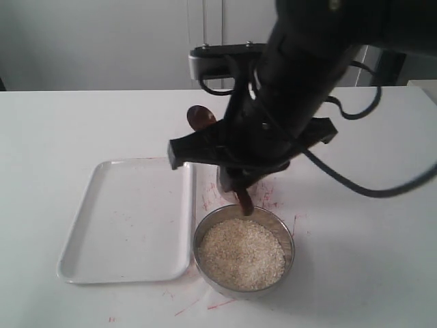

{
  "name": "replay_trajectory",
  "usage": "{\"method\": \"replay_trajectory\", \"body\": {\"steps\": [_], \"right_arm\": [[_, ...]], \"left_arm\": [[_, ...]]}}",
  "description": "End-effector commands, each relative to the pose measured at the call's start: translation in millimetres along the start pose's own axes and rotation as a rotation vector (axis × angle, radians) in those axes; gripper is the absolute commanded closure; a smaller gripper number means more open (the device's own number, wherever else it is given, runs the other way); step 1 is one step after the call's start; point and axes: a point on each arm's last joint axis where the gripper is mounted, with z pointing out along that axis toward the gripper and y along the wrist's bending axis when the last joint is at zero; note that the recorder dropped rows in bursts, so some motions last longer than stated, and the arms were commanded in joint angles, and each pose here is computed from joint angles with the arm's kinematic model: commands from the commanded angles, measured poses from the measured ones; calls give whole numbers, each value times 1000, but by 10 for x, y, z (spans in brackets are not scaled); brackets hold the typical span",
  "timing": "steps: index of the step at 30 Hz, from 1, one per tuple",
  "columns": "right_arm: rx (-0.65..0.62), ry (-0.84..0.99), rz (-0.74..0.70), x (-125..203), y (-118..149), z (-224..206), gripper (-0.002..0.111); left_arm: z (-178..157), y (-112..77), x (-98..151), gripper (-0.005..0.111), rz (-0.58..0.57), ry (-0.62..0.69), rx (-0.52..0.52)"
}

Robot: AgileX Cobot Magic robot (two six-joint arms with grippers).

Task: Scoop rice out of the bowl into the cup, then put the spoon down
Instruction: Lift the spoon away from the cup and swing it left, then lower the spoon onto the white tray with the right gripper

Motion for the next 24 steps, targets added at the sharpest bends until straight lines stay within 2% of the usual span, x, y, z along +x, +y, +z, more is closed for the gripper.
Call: {"method": "replay_trajectory", "body": {"steps": [1, 7, 11, 17, 24], "right_arm": [[-42, -28, 20, -224, 291, 105, 108], [-87, -54, 26, -463, 754, 385, 108], [-65, -75, 22, -526, 972, 632, 108], [77, -111, 18, -513, 1100, 1140, 108], [65, -130, 99, -499, 1168, 1602, 108]], "left_arm": [[-2, 2, -13, 92, -8, -6, 0], [-2, 2, -13, 92, -8, -6, 0], [-2, 2, -13, 92, -8, -6, 0], [-2, 2, -13, 92, -8, -6, 0], [-2, 2, -13, 92, -8, -6, 0]]}}
